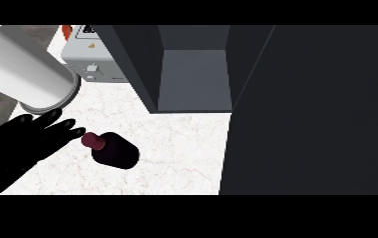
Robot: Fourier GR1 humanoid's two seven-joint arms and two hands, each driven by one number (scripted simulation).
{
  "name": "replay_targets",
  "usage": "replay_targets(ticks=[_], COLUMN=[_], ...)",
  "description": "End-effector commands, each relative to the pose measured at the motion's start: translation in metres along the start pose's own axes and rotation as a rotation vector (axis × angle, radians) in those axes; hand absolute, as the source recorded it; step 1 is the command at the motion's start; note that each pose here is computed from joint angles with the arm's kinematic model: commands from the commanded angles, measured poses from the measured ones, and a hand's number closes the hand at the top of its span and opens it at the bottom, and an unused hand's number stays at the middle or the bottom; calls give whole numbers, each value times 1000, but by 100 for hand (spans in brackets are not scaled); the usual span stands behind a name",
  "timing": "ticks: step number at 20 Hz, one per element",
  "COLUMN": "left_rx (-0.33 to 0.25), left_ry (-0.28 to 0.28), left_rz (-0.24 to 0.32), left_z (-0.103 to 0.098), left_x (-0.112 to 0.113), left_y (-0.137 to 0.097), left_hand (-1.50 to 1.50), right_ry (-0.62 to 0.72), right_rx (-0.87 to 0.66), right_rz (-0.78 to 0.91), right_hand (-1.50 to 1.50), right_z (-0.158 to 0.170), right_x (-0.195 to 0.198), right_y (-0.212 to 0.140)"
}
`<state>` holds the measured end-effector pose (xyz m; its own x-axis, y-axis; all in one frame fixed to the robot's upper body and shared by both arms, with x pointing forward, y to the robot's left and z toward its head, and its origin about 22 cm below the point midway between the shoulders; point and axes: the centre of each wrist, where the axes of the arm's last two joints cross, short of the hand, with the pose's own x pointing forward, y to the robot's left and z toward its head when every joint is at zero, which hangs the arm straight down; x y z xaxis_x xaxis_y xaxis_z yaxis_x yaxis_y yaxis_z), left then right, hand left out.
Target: Pick up the wine, place it into the cabinet and close the cabinet
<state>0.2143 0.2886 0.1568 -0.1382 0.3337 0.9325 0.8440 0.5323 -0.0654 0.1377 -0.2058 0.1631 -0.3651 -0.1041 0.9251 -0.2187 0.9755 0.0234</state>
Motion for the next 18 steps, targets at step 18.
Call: replay_targets(ticks=[18], left_rx=[46], left_ry=[95], left_rz=[14], left_z=[15], left_x=[46], left_y=[19], left_hand=[-150], right_ry=[9], right_rx=[-3], right_rz=[-32], right_hand=[-150], right_z=[13], right_x=[49], right_y=[42])
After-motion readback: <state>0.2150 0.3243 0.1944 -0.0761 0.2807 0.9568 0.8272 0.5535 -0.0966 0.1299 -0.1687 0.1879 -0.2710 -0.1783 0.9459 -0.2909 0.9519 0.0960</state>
